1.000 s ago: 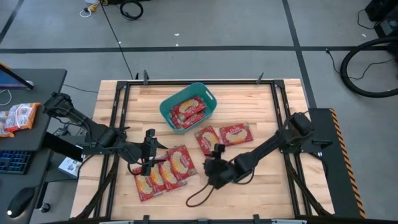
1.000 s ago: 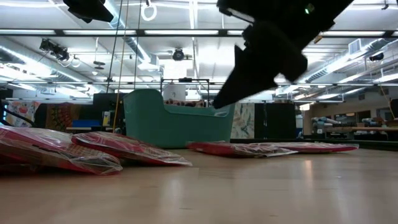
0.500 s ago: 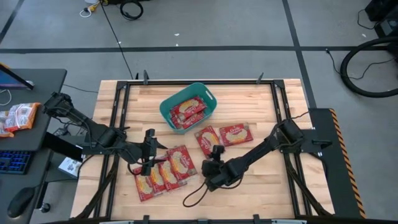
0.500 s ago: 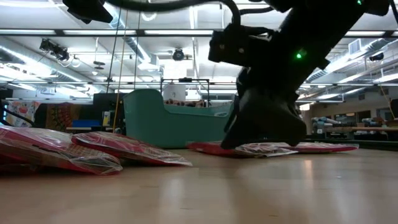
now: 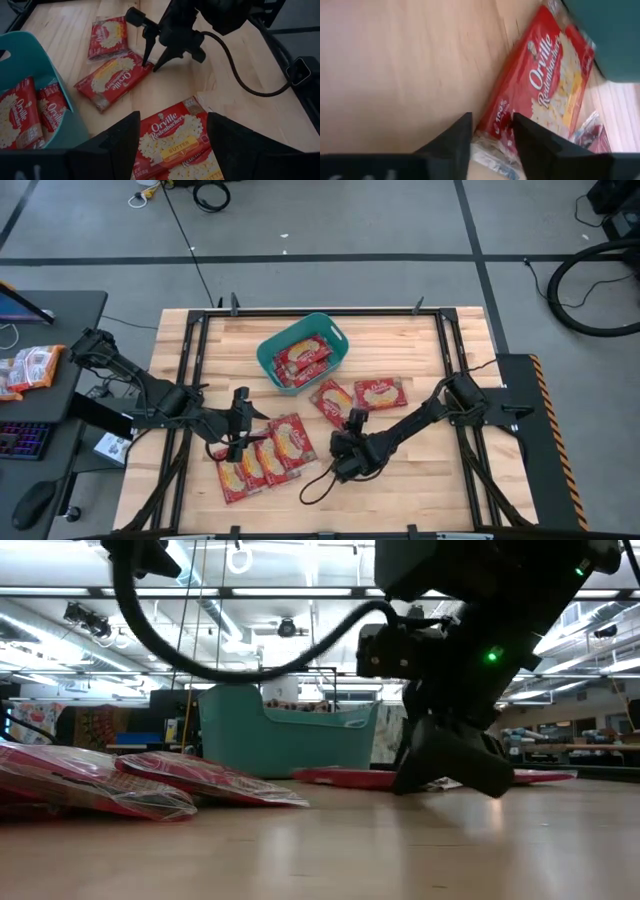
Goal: Sort popcorn bags into baskets
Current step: Put the red popcorn bag into the green bin
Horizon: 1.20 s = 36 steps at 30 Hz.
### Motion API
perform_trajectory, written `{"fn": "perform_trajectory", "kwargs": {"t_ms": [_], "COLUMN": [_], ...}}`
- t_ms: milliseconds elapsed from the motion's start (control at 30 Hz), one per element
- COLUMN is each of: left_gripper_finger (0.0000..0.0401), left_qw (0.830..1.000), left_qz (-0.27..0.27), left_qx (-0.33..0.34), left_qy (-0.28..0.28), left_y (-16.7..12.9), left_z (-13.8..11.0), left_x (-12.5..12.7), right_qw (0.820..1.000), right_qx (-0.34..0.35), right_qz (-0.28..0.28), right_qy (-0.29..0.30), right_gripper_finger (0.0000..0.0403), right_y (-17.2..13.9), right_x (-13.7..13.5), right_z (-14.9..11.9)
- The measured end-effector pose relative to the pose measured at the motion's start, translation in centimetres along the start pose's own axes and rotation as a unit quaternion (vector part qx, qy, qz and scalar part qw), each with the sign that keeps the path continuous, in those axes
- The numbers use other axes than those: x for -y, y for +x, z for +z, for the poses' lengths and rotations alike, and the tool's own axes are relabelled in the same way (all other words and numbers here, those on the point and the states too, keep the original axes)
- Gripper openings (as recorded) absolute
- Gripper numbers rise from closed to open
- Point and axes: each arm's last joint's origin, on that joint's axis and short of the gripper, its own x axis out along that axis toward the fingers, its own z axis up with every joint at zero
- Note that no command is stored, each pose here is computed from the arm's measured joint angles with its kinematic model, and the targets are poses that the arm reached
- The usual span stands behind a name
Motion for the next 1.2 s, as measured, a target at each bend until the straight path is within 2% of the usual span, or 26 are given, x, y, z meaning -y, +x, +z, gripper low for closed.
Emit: {"fn": "perform_trajectory", "kwargs": {"t_ms": [267, 400, 600, 700, 800, 933, 1067, 1200], "left_gripper_finger": [0.0231, 0.0231, 0.0237, 0.0252, 0.0263, 0.0262, 0.0253, 0.0245], "left_qw": [1.000, 0.999, 0.995, 0.994, 0.994, 0.996, 0.997, 0.997], "left_qz": [-0.001, 0.006, 0.017, 0.023, 0.034, 0.034, 0.003, -0.028], "left_qx": [0.002, -0.013, -0.012, -0.009, -0.013, 0.000, 0.016, 0.042], "left_qy": [0.004, 0.044, 0.094, 0.106, 0.102, 0.085, 0.072, 0.062], "left_y": [0.0, 1.0, 3.4, 4.5, 4.8, 3.9, 2.5, 0.9], "left_z": [0.0, -0.2, -0.2, -0.1, -0.1, 0.8, 2.0, 3.2], "left_x": [0.0, 0.3, 1.1, 1.2, 0.8, 0.5, 0.4, 0.6], "right_qw": [0.999, 0.999, 0.998, 0.997, 0.997, 0.996, 0.993, 0.989], "right_qx": [-0.035, -0.046, -0.016, 0.004, 0.031, 0.074, 0.112, 0.146], "right_qz": [0.022, 0.028, 0.062, 0.076, 0.065, 0.053, 0.031, 0.009], "right_qy": [0.004, 0.002, 0.013, 0.020, 0.023, 0.022, 0.021, -0.033], "right_gripper_finger": [0.0014, 0.0013, 0.0006, 0.0004, 0.0003, 0.0002, 0.0002, 0.0002], "right_y": [0.0, -1.9, -5.9, -7.6, -9.2, -11.3, -12.8, -13.0], "right_x": [0.4, 1.5, 4.1, 5.6, 7.2, 9.3, 11.8, 13.6], "right_z": [0.0, 0.8, 2.6, 3.1, 3.3, 3.6, 3.9, 4.9]}}
